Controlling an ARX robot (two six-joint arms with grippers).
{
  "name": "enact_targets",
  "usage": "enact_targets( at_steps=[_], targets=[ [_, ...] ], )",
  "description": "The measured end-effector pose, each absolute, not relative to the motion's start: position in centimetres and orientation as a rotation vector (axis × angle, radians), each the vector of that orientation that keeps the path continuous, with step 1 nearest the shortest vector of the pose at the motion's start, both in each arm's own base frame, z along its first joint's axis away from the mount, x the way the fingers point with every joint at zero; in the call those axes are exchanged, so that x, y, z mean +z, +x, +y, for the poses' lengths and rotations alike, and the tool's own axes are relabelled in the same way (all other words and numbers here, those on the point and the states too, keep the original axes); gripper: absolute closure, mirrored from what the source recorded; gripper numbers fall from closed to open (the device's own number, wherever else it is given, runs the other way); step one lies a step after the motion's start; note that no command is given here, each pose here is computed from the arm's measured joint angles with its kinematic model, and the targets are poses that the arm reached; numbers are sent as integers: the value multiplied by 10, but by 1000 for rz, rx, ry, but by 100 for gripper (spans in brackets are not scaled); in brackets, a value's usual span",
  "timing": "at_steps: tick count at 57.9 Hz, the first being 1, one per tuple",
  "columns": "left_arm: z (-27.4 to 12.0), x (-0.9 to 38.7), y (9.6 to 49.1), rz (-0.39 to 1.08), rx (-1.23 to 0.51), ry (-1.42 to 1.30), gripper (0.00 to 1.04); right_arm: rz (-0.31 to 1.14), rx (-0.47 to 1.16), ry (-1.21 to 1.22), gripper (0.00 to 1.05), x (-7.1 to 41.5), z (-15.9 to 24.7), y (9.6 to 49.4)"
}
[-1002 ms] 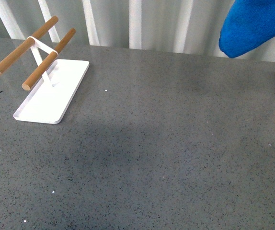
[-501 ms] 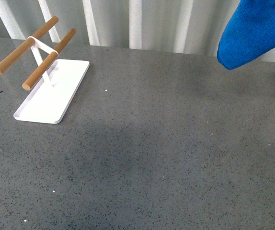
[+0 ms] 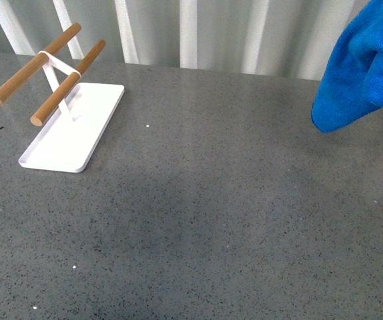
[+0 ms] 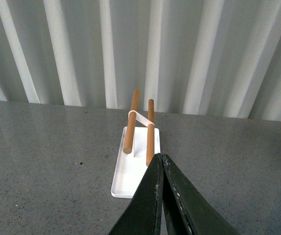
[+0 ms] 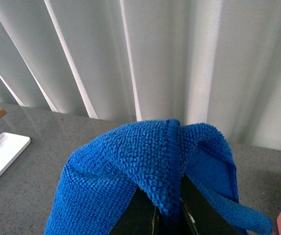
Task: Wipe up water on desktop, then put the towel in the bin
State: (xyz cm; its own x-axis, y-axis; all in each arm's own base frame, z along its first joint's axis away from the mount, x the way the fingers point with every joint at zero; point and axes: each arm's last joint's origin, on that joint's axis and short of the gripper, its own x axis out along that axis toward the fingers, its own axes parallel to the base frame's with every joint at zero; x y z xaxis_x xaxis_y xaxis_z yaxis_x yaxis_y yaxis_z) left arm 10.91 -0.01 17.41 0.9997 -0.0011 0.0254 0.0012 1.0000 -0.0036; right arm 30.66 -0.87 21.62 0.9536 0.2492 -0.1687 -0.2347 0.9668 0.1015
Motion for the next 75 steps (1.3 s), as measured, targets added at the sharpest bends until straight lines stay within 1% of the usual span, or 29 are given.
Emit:
enact_targets(
  at_steps=[6, 10, 13, 22, 25, 35, 39, 41, 45, 47, 54, 55, 56, 57, 59, 60, 66, 71, 75],
  targets=[
    [0, 174, 107, -27, -1, -4, 101, 195, 244, 79, 102, 218, -5, 309],
    [0, 169, 100, 9, -2, -4, 101, 215, 247, 82, 102, 218, -2, 312],
    [0, 170, 98, -3, -1, -3, 101, 234, 242, 86, 102, 216, -2, 315],
    [0, 171, 97, -20, -1, -4, 101, 341, 206, 119, 102, 200, -1, 325],
    [0, 171, 97, -20, -1, -4, 101, 401, 191, 140, 102, 187, 0, 330],
    [0, 171, 97, -20, -1, -4, 101, 531, 153, 176, 102, 154, 12, 338],
    [0, 171, 97, -20, -1, -4, 91, 575, 164, 194, 102, 142, 21, 339],
    [0, 171, 97, -20, -1, -4, 84, 607, 163, 204, 102, 132, 27, 340],
    [0, 171, 97, -20, -1, -4, 73, 654, 166, 212, 102, 117, 38, 340],
    [0, 171, 97, -20, -1, -4, 63, 699, 163, 215, 102, 102, 46, 340],
    [0, 171, 97, -20, -1, -4, 37, 813, 157, 232, 102, 61, 65, 336],
    [0, 171, 97, -20, -1, -4, 33, 822, 154, 236, 102, 57, 66, 335],
    [0, 171, 97, -20, -1, -4, 32, 826, 153, 238, 102, 56, 67, 335],
    [0, 171, 97, -20, -1, -4, 27, 831, 149, 242, 102, 53, 67, 335],
    [0, 171, 97, -20, -1, -4, 22, 834, 144, 245, 102, 50, 68, 335],
    [0, 171, 97, -20, -1, -4, 21, 834, 142, 245, 102, 50, 69, 335],
    [0, 171, 97, -20, -1, -3, 5, 825, 135, 258, 102, 48, 69, 335],
    [0, 171, 97, -20, -1, -4, 8, 823, 126, 263, 102, 45, 67, 336],
    [0, 171, 97, -20, -1, -4, 7, 819, 117, 271, 102, 45, 63, 337]
  ],
)
